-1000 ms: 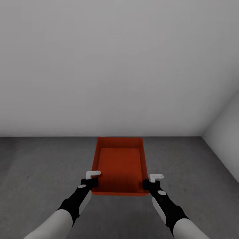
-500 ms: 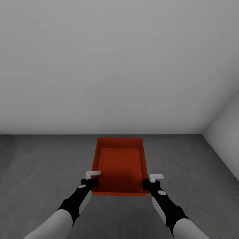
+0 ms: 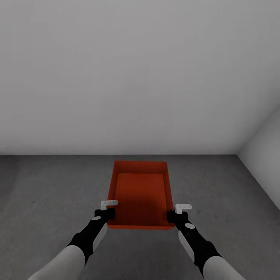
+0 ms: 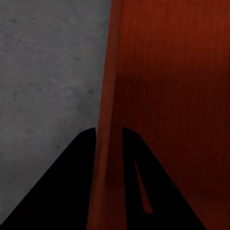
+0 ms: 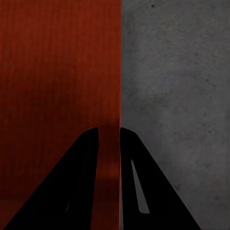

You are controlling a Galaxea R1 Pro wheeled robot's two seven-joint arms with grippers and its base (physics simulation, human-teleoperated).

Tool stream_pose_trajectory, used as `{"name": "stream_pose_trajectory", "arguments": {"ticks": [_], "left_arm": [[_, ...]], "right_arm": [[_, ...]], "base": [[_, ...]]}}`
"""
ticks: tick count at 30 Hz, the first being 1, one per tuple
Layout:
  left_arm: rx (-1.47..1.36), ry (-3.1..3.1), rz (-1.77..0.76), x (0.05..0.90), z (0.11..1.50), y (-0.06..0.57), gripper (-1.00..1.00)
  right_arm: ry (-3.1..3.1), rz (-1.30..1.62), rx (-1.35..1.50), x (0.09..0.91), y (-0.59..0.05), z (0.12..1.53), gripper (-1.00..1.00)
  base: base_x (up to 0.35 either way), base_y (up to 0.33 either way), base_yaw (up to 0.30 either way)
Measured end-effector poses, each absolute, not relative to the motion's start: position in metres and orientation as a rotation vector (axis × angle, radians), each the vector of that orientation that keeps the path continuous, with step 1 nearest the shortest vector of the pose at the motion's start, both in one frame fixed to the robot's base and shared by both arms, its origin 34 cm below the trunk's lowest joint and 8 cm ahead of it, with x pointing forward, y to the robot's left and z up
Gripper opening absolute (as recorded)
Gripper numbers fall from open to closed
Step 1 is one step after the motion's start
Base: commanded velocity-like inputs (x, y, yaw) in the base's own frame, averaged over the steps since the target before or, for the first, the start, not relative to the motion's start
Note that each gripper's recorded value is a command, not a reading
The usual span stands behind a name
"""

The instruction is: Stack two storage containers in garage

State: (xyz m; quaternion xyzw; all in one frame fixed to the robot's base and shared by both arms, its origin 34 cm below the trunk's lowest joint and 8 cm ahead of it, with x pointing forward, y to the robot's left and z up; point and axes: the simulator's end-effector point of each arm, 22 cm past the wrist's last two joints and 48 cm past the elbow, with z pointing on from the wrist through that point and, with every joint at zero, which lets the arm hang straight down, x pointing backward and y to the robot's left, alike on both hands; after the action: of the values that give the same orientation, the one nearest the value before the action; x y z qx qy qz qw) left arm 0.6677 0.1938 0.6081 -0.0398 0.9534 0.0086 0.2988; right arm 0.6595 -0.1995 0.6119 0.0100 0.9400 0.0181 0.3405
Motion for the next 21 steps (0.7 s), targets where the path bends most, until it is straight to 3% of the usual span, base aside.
{"name": "stream_pose_trajectory", "arguments": {"ticks": [21], "left_arm": [[-0.093,2.543,0.029,0.6646,0.6022,0.1938,-1.00]], "right_arm": [[2.456,0.051,0.035,0.6535,-0.1994,0.6036,-1.00]], "base": [[0.000,0.000,0.000]]}}
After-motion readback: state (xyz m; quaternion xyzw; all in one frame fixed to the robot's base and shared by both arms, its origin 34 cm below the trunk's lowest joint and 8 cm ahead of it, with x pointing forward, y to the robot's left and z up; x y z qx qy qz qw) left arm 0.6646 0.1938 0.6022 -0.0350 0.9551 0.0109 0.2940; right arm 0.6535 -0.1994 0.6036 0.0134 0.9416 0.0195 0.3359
